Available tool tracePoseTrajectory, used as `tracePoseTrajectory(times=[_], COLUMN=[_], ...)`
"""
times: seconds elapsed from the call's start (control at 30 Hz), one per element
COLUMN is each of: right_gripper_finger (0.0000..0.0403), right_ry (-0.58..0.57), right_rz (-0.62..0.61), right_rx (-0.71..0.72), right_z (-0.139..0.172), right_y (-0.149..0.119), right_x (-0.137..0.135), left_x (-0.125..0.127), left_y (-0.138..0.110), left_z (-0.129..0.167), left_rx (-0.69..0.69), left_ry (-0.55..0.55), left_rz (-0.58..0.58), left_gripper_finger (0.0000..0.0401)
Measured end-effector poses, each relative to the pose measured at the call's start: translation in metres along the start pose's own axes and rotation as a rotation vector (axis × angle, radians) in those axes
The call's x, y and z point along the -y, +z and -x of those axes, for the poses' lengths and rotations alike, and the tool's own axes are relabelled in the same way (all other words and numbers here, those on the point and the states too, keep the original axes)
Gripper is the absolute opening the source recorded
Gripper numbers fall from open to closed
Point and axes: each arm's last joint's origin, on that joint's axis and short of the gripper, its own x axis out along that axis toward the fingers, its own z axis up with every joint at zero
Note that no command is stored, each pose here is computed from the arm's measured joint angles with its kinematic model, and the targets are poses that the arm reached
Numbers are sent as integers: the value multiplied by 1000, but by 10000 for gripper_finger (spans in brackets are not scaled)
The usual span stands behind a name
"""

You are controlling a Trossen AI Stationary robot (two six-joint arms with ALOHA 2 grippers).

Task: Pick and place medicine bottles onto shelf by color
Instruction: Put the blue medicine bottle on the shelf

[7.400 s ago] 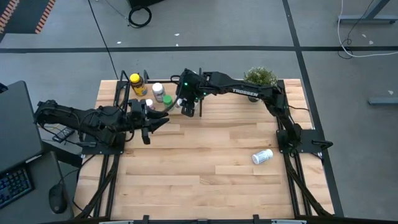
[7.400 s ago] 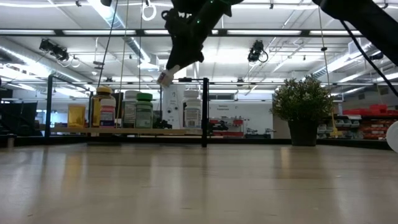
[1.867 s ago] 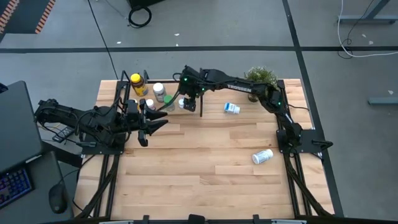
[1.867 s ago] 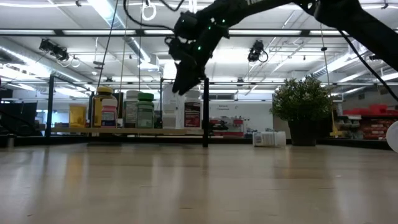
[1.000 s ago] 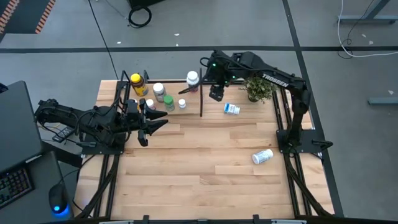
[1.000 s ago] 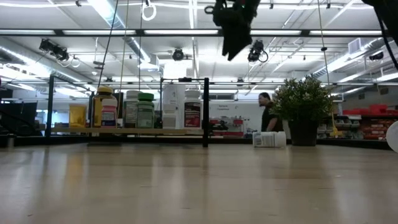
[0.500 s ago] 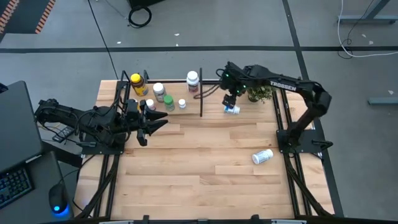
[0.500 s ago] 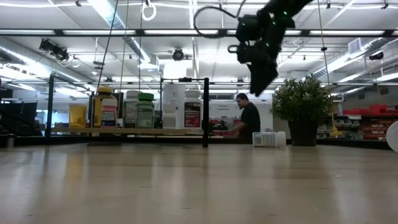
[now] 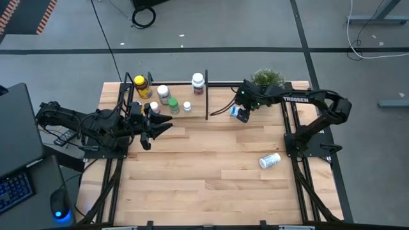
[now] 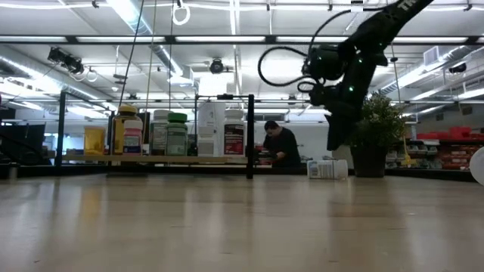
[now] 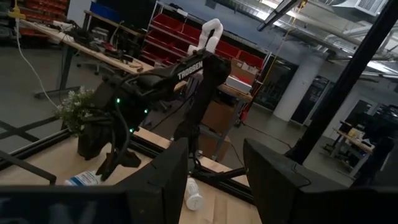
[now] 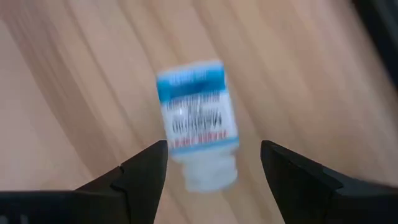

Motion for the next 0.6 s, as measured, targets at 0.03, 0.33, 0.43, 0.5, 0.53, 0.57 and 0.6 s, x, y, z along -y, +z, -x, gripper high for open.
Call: tracePoseTrajectory(times=[0.03, 0.33, 0.43, 0.5, 0.53, 0.57, 0.6], right_gripper_finger=[266, 267, 269, 272, 273, 274, 275], right_ry=[-1, 1, 0, -2, -3, -3, -3], right_rz=[4, 31, 60, 71, 76, 84, 89], right_rx=[-14, -64, -44, -24, -20, -19, -18], right_z=[-3, -14, -15, -16, -16, -16, -16], right_y=[-4, -20, -20, -18, -18, -18, -18], right_x=[1, 1, 1, 1, 1, 1, 1], left_x=[0, 0, 0, 0, 0, 0, 0], left_y=[0, 0, 0, 0, 0, 0, 0], left_z=[0, 0, 0, 0, 0, 0, 0], left_rx=[-1, -8, -8, -8, -8, -9, -9], left_ry=[-4, -15, -15, -15, -15, -15, -15], left_rz=[0, -7, -8, -9, -9, -9, -9], left_gripper_finger=[161, 162, 160, 161, 161, 162, 162])
